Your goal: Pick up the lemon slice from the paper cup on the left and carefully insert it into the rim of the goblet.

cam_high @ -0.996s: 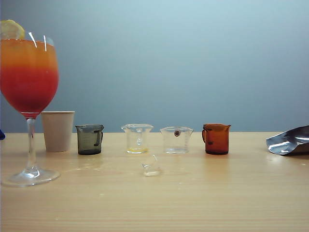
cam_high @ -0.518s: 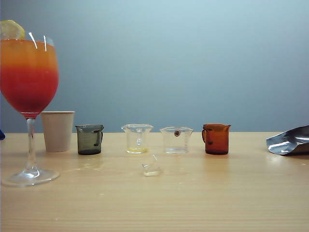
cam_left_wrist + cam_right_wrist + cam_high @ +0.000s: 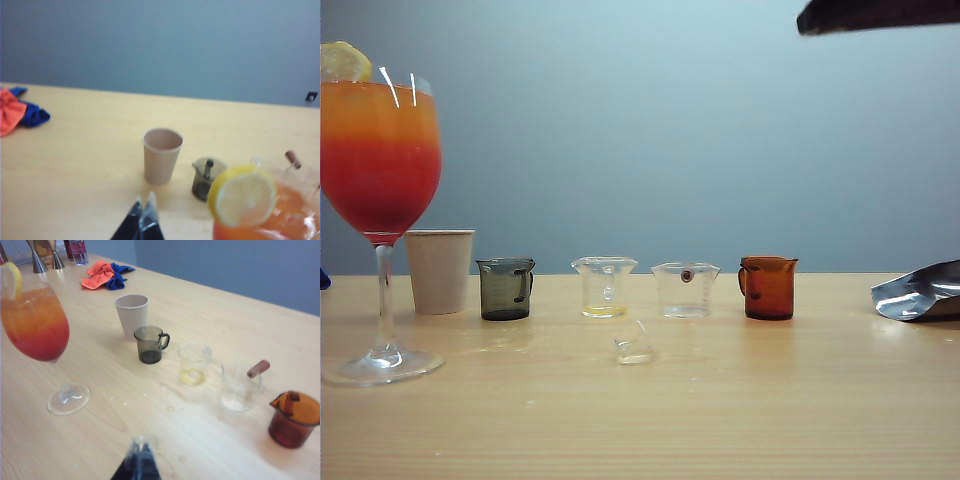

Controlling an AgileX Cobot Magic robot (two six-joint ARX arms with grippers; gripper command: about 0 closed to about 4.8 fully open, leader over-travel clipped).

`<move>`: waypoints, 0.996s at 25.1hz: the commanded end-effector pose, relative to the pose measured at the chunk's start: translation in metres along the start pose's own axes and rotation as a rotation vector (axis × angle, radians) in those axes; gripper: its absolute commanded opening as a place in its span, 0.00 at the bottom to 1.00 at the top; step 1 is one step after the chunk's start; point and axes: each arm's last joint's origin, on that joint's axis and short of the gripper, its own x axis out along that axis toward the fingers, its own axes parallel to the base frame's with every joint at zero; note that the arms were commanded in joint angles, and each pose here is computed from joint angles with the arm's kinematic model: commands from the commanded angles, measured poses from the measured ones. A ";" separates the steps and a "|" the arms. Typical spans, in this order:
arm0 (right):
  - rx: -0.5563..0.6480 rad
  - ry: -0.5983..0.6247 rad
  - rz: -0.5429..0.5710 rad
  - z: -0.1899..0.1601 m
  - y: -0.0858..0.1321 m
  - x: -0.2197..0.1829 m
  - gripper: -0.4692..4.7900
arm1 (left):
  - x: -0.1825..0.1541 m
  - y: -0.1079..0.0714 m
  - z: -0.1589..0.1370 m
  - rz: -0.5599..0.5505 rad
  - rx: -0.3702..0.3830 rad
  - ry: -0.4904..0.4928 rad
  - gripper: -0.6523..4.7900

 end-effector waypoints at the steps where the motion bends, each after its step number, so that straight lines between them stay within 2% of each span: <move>1: 0.040 0.004 -0.002 -0.008 -0.001 0.000 0.08 | 0.002 0.002 -0.012 0.024 -0.003 -0.011 0.11; 9: 0.069 0.070 0.065 -0.029 0.001 0.003 0.08 | 0.005 0.004 -0.034 0.040 -0.003 0.012 0.11; 18: 0.097 0.161 0.075 -0.062 0.001 0.006 0.08 | 0.018 0.007 -0.060 0.074 0.001 0.054 0.11; 23: 0.119 0.182 0.090 -0.080 0.001 0.006 0.08 | 0.022 0.011 -0.073 0.161 0.006 0.081 0.11; 25: 0.124 0.187 0.092 -0.084 0.001 0.006 0.08 | 0.023 0.011 -0.076 0.162 0.007 0.090 0.11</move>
